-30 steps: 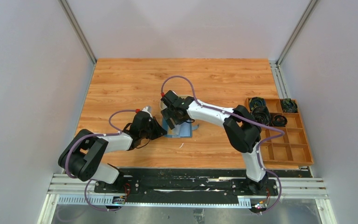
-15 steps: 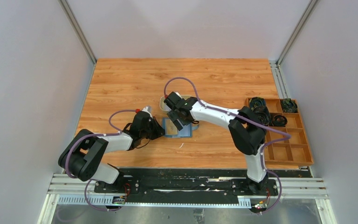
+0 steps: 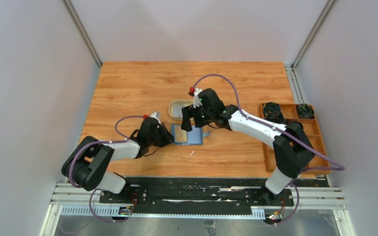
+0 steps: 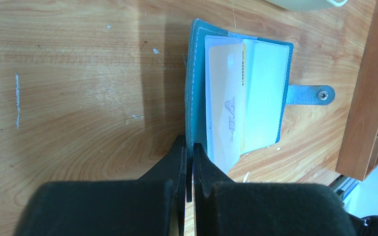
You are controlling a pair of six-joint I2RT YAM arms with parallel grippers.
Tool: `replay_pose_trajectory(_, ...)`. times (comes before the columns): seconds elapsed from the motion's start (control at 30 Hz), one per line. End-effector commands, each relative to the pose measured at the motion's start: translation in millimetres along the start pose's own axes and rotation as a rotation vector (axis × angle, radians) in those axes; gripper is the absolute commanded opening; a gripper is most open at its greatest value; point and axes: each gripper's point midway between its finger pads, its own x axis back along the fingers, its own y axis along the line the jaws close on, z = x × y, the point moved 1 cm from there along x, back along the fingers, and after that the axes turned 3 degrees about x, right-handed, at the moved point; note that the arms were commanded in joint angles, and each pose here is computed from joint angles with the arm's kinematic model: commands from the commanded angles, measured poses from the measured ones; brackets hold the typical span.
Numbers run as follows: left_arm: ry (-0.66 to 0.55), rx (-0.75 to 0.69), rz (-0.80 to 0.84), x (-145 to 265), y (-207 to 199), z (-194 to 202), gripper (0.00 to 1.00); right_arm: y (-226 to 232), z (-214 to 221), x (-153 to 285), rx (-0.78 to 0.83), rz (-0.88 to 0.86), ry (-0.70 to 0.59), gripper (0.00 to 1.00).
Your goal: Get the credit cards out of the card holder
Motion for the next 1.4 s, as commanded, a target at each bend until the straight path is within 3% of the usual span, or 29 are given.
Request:
replay_pose_trajectory(0.0,0.174,-0.026,-0.315,16.0,85.7,56.6,0.00,34.9,-3.1,-16.7,-0.234,-0.405,-0.073,0.90)
replay_pose_trajectory(0.33,0.186,-0.023,-0.392,17.1,105.6,64.5,0.00,38.9,28.3,-48.3,-0.420,-0.541,-0.028,0.86)
replay_pose_trajectory(0.97,0.212,-0.031,-0.431,16.0,117.4,74.0,0.00,-9.4,52.1,-63.1,-0.484,-0.398,-0.032,0.85)
replay_pose_trajectory(1.37,0.211,-0.029,-0.435,16.5,117.8,74.6,0.00,-8.8,58.8,-74.1,-0.531,-0.415,-0.009,0.86)
